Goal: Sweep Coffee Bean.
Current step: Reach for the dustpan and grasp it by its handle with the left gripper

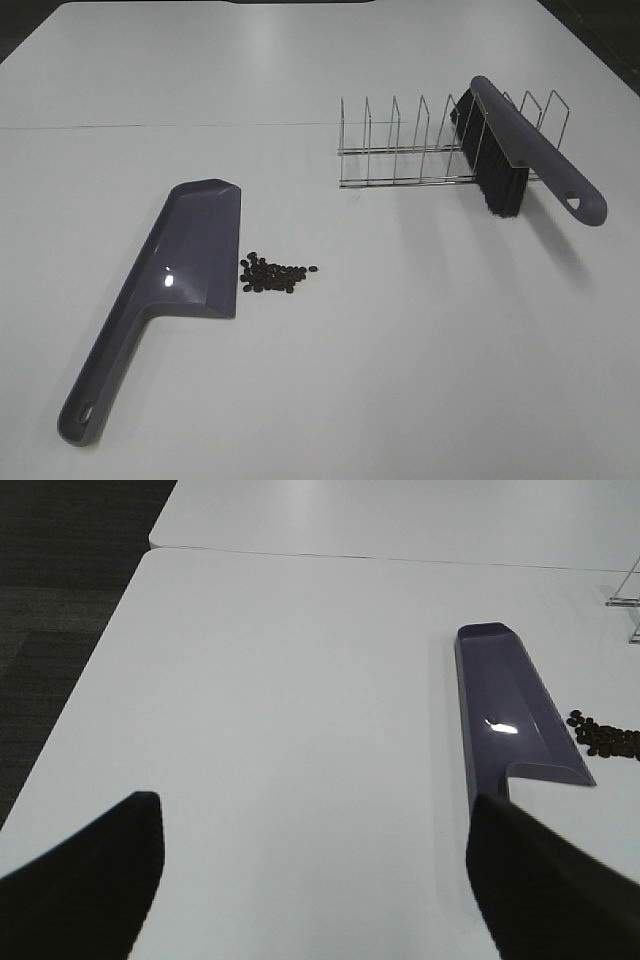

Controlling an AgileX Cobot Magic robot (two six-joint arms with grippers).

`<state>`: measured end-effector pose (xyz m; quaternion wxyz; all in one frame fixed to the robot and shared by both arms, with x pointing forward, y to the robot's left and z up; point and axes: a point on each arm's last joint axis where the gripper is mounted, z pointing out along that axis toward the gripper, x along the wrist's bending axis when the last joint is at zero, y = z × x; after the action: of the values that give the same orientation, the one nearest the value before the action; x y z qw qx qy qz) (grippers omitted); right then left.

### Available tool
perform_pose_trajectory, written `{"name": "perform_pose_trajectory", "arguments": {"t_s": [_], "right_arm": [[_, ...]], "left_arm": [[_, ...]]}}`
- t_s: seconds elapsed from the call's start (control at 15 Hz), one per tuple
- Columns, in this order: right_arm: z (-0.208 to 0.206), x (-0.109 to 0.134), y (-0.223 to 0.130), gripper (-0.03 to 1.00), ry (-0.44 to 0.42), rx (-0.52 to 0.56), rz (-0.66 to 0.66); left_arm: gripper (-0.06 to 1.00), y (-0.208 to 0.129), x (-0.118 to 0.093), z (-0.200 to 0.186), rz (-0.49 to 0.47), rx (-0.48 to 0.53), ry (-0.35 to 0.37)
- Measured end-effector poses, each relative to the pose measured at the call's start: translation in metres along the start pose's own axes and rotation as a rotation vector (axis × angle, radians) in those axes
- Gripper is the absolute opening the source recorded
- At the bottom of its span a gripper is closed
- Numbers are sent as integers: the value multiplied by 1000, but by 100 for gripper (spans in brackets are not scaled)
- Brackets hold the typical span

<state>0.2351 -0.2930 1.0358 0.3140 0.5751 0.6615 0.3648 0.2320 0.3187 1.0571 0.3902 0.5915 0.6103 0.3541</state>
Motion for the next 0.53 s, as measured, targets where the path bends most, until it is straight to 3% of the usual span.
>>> {"name": "perform_pose_trajectory", "arguments": {"t_s": [0.53], "right_arm": [[0, -1, 0, 75, -5, 1, 0]], "left_arm": [[76, 0, 0, 0, 0, 0, 0]]}}
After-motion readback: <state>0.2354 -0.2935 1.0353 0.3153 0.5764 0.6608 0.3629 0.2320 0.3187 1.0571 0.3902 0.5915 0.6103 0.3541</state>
